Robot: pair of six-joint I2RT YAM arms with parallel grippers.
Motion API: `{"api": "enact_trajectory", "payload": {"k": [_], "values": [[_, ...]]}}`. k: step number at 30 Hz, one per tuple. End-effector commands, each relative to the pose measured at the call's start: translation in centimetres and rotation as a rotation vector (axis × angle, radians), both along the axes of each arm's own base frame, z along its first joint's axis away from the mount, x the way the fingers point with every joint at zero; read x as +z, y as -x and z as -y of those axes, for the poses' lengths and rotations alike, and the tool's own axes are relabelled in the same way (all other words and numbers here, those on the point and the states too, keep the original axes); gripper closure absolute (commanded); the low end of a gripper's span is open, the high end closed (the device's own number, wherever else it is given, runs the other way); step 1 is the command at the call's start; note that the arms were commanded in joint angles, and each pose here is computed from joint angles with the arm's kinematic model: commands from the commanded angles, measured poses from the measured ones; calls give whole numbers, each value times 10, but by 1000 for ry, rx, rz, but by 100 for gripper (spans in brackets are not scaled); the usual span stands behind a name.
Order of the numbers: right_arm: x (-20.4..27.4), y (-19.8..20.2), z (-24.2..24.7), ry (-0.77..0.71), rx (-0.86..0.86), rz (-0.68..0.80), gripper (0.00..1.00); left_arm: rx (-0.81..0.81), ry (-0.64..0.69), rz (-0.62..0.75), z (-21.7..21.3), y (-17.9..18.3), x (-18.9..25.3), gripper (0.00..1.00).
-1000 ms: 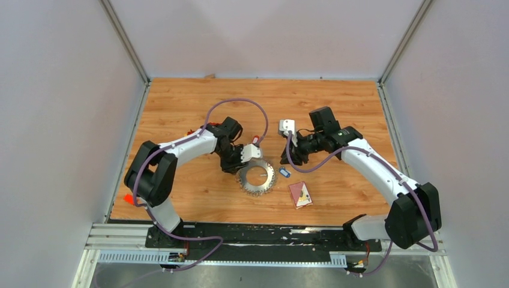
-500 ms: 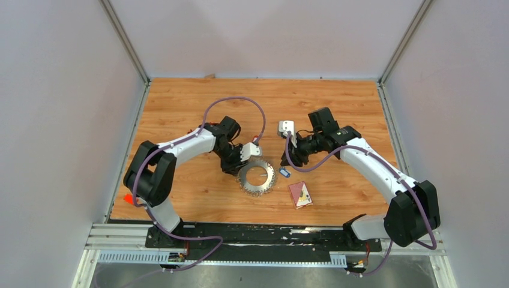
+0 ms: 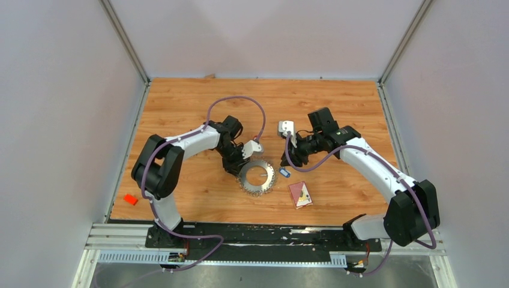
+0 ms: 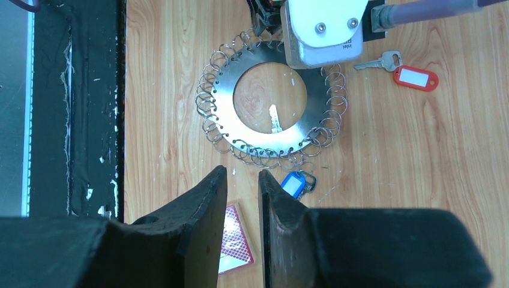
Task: Put the keys on the keyring
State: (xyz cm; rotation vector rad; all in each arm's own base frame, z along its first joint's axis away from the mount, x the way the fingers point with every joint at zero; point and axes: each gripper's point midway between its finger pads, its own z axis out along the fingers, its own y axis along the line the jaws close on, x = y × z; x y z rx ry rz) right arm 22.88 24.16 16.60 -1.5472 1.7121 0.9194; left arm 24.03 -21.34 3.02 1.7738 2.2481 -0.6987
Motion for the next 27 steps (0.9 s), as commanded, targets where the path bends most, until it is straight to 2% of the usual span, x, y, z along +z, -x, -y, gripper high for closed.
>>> {"api": "enact_trajectory", "payload": {"k": [1,9,20,27], "values": [[13,-3,-7,-31,34,38,73,33,26,-13,9,-7,7,72],[11,-2,-8,-25,37,34,73,39,34,-29,12,-7,7,78],[8,-2,-9,-16,38,29,73,38,64,-32,14,-7,17,100],[14,-2,-11,-34,36,27,74,15,157,32,20,-9,50,100]]}}
